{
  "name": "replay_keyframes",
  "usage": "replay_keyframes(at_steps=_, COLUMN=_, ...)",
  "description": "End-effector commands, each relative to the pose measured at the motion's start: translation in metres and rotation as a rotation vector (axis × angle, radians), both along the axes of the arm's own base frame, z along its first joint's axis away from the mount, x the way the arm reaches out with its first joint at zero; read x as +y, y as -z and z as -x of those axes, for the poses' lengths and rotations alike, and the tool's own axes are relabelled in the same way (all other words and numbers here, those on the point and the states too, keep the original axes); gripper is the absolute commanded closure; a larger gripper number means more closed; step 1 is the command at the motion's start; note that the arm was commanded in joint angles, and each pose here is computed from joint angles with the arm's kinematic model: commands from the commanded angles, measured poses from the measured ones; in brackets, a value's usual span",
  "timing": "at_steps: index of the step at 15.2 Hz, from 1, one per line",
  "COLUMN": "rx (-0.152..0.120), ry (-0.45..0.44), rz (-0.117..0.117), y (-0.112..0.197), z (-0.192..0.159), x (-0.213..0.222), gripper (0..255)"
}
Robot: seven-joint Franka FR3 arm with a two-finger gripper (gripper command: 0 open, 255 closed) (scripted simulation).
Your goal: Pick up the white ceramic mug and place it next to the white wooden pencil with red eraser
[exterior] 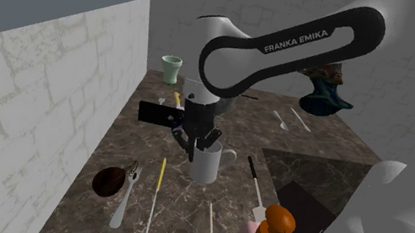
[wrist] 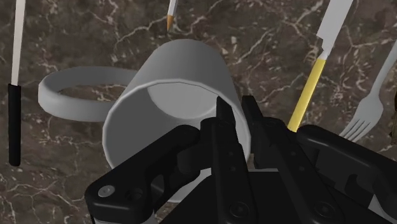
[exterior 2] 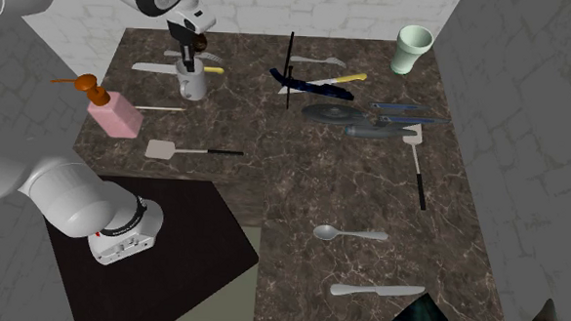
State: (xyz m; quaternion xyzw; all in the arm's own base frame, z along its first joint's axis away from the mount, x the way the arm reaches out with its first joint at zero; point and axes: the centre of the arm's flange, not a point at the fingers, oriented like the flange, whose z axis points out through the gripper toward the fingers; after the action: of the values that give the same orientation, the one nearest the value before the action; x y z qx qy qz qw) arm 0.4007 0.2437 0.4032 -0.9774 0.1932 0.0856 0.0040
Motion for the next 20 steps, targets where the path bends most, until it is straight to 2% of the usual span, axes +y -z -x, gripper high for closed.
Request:
replay_keyframes(at_steps=1, rx=-0.001, ry=0.000, rz=0.000, y=0.011, z=0.000, x=0.001, gripper=255)
replay_keyframes(at_steps=7, rx=-0.001, ry=0.000, rz=0.000, y=0.044, z=0.000, x=0.001, gripper=255)
replay_keyframes(at_steps=15, rx=-0.001, ry=0.000, rz=0.000, y=0.044, z=0.000, x=0.001, gripper=255)
replay_keyframes(at_steps=16, rx=-0.001, ry=0.000, rz=0.000, y=0.044, z=0.000, x=0.001, gripper=0)
replay_keyframes(at_steps=20, rx=-0.001, ry=0.000, rz=0.000, y=0.044, z=0.000, x=0.001, gripper=0)
